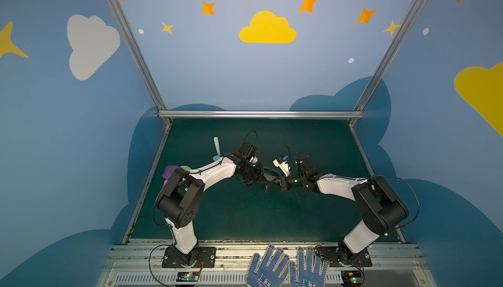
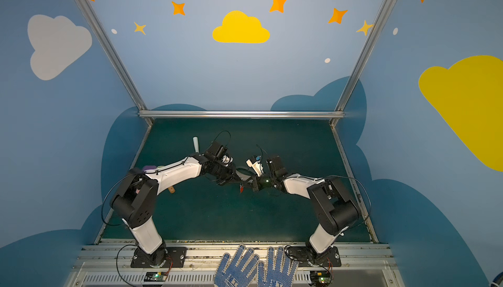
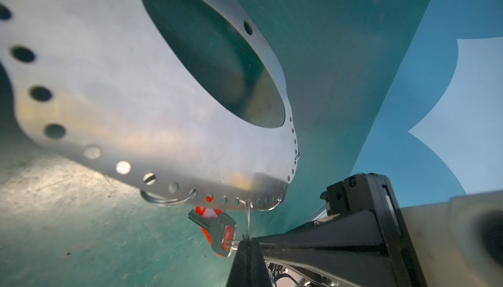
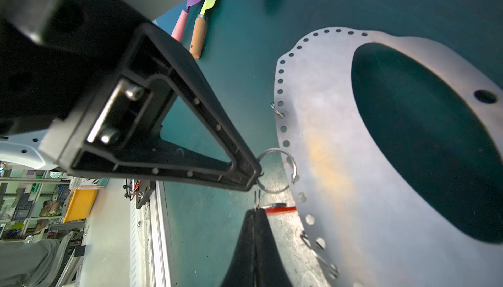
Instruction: Put the keys on the keyring
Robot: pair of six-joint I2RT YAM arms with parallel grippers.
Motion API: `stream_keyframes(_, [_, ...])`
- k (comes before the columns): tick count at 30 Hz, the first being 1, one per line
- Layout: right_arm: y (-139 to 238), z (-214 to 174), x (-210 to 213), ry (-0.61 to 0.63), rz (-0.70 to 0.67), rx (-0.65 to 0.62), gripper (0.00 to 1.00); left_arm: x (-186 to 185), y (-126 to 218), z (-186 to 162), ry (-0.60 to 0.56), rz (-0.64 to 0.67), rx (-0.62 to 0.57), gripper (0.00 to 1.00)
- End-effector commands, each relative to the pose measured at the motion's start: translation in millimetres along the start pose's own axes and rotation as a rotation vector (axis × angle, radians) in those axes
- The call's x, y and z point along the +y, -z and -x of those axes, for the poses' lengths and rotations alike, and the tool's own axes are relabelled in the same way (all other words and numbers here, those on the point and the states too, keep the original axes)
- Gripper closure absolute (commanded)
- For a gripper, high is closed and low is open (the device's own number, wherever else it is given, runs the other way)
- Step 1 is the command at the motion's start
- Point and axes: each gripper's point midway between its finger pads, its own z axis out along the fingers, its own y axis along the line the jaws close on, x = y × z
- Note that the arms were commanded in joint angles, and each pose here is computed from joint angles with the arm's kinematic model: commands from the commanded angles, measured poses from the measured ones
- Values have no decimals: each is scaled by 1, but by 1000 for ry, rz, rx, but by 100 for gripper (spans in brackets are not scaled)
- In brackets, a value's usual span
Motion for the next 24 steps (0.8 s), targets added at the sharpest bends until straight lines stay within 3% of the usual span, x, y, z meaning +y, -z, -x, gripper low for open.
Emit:
stream_keyframes(1, [-4,5,2,19,13,9,100,-16,14,1,-35,-38,-14,96])
stream_keyframes(24, [10,29,2,71,-45,-88,100,-10,12,-4,-33,-32,0,96])
